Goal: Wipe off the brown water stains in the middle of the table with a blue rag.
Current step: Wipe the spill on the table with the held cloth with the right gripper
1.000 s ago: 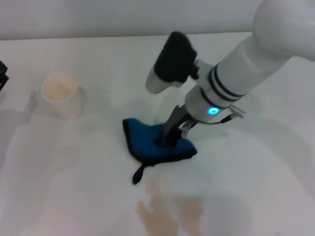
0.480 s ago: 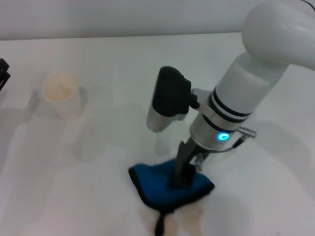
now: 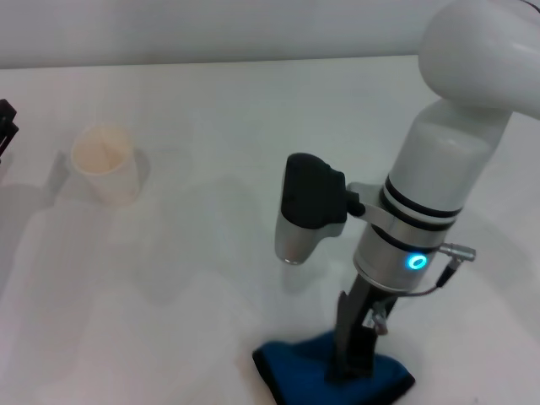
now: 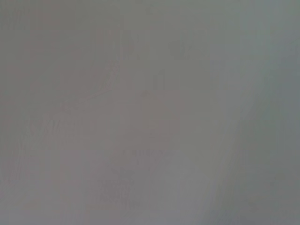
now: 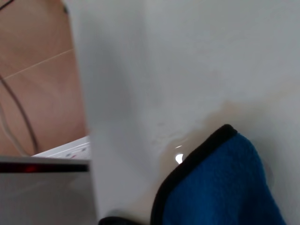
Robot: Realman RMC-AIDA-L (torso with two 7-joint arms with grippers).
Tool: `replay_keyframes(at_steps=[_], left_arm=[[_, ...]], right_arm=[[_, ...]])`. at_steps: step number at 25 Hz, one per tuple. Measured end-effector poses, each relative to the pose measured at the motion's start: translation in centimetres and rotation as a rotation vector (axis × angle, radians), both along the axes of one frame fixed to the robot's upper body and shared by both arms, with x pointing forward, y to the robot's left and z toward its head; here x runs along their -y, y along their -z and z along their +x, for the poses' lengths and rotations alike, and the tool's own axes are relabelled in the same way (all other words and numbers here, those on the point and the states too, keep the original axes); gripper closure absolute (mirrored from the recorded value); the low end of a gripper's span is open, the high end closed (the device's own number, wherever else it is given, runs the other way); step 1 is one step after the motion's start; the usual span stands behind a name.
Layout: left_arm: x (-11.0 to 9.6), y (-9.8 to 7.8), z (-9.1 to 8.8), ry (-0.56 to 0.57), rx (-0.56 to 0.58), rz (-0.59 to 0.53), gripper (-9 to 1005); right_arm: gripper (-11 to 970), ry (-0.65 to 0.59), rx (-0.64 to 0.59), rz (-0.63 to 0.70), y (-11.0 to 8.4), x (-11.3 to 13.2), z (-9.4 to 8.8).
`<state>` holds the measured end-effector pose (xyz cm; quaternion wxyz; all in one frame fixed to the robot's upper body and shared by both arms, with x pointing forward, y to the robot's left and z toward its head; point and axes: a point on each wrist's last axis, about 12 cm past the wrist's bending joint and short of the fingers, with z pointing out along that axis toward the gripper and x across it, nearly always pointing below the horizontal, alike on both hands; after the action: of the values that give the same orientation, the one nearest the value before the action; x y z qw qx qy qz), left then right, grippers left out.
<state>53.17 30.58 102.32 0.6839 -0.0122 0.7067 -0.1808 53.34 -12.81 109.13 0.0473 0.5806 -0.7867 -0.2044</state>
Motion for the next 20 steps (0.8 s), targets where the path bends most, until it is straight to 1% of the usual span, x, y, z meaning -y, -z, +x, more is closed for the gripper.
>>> replay_keyframes(at_steps=[3,7,11,15,20], left_arm=[[0.0,0.0,0.0,0.001,-0.001,0.0,134],[0.0,0.0,0.0,0.001,-0.001,0.0,134],[0.0,0.0,0.0,0.002,0.0,0.001,134],[0.2,0.0,0.1,0.008,0.0,0.002,134],[0.3,0.0,0.1,0.016,-0.001,0.006,134]], right_arm=[[886,-0.012,-0.054,-0.003,-0.1,0.1,-0.6],[886,-0.022,-0.087,0.009,0.0,-0.1,-1.2],[886,-0.014,-0.078,0.041,0.2,-0.4,-1.4],[886,-0.013,-0.061,0.103,0.4,-0.7,-1.4],[886,0.015,-0.021,0.142,0.7,-0.9,-1.0]])
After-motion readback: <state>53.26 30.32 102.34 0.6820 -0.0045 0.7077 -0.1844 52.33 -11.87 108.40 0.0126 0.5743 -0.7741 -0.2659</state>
